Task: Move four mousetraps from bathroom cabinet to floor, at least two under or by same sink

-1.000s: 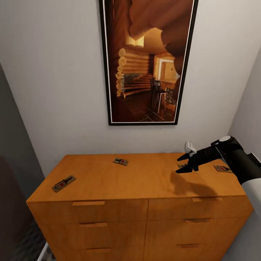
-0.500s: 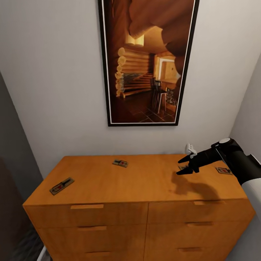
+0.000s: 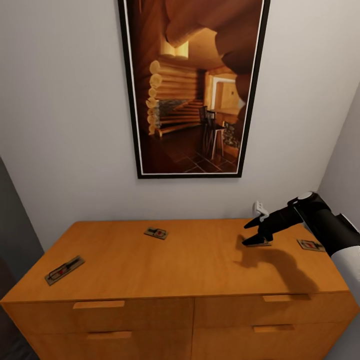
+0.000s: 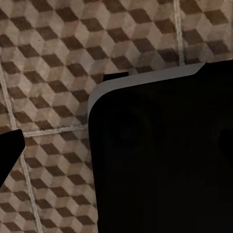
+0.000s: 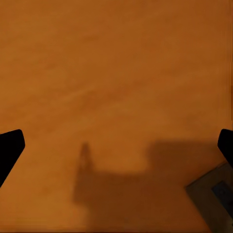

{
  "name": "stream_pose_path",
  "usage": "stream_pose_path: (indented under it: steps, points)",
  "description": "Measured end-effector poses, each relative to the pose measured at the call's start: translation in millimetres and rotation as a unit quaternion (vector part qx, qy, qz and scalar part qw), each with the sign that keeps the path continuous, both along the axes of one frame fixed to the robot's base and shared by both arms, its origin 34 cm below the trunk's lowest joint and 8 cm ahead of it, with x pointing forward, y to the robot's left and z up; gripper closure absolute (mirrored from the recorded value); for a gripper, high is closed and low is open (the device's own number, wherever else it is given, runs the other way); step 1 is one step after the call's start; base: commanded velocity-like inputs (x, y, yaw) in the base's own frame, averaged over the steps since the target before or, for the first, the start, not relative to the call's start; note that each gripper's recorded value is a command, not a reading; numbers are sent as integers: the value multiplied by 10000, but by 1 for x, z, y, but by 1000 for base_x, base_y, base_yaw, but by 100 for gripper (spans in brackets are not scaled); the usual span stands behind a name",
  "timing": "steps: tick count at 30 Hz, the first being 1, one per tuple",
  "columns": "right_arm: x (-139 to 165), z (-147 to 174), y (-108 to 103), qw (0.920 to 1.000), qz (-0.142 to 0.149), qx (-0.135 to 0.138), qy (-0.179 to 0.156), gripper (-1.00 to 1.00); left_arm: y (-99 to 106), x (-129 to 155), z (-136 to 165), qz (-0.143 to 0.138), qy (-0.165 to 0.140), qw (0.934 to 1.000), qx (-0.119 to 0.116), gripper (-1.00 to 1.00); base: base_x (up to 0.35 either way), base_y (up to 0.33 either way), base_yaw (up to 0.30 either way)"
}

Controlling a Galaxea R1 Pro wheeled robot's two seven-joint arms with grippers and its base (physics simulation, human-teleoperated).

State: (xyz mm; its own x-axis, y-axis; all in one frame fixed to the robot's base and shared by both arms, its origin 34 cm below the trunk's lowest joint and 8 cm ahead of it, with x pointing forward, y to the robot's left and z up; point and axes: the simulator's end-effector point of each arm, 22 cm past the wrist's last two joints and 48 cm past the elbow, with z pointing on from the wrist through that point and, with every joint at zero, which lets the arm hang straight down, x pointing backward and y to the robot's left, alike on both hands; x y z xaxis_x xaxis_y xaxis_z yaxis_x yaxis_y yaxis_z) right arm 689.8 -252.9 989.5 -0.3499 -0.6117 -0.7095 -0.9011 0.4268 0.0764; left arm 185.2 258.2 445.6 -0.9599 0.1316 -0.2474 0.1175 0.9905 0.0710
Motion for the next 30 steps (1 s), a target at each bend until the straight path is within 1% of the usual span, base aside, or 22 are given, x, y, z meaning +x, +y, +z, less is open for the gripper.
stream_pose_path:
  steps: [20,30]
  points:
    - [-1,-4,1,10000,25,-45,38,-100,-3,0,0,-3,1,10000,-19,-100,5,-10,0]
    - [-1,-5,1,10000,12,-45,52,-100,-4,0,0,-5,2,10000,-30,-100,0,-178,0]
